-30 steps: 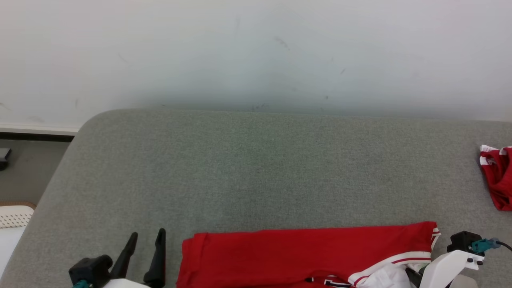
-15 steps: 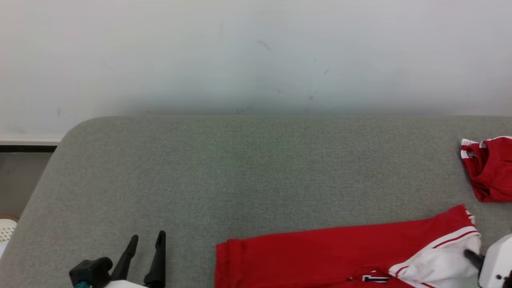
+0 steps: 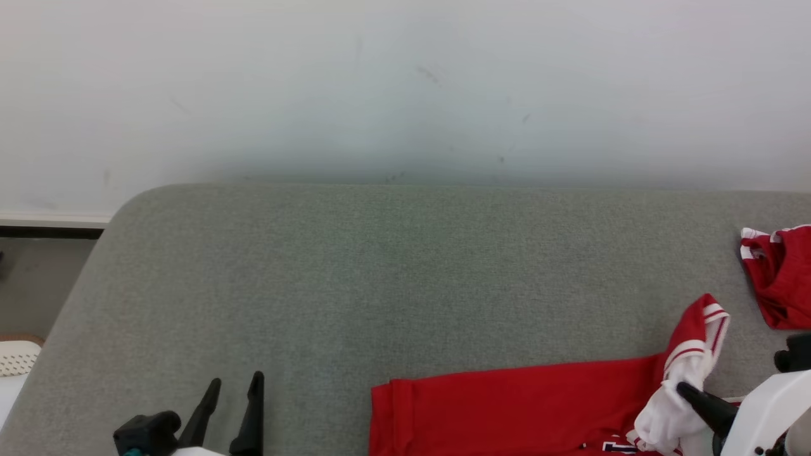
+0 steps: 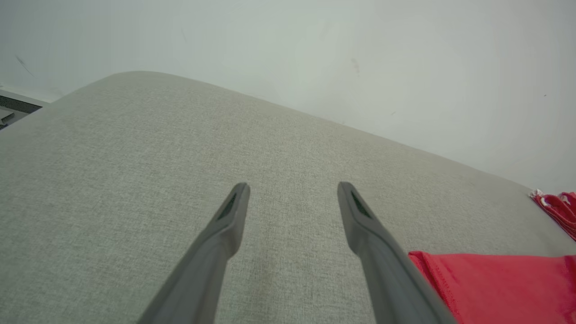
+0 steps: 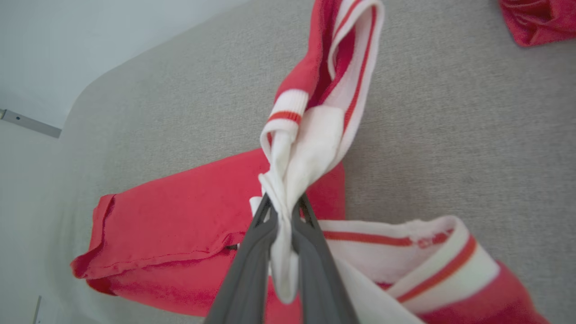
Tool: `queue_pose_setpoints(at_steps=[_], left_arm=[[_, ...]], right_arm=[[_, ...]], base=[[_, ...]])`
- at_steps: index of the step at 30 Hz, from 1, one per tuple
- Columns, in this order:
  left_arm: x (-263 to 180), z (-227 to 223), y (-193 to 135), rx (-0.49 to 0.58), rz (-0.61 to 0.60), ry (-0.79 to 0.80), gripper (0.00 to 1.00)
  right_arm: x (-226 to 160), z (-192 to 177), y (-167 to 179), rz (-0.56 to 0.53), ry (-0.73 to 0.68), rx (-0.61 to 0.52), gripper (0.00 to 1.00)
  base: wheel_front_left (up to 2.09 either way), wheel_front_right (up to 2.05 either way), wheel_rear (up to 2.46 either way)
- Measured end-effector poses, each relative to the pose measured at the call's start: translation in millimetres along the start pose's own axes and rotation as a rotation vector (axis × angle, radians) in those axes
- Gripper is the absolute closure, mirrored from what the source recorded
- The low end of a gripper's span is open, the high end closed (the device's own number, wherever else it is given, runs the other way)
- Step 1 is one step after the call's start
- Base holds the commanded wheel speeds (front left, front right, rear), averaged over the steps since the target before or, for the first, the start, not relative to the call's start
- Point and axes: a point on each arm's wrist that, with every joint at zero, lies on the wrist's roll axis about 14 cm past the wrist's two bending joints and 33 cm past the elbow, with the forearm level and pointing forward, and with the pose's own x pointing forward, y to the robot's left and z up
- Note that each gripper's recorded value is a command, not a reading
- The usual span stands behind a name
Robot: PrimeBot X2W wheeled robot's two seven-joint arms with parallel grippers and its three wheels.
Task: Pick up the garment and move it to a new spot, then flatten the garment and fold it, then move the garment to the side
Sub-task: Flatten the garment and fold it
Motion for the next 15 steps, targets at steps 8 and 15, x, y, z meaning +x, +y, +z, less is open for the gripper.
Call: queue_pose_setpoints(at_steps=[8, 15], left_arm=[[-13.3, 2.0, 14.0, -0.016, 0.048, -0.011, 0.00], [-24.1, 1.0, 25.0, -0.027, 0.085, -0.014, 0.00]], right_arm=[[9.3, -17.6, 74.4, 0.210, 0.051, -0.065, 1.00], [32.4, -50.7, 119.2, 0.331, 0.165, -0.073, 1.00]], base=[[0.00, 0.00, 0.00], [0.00, 0.00, 0.00]])
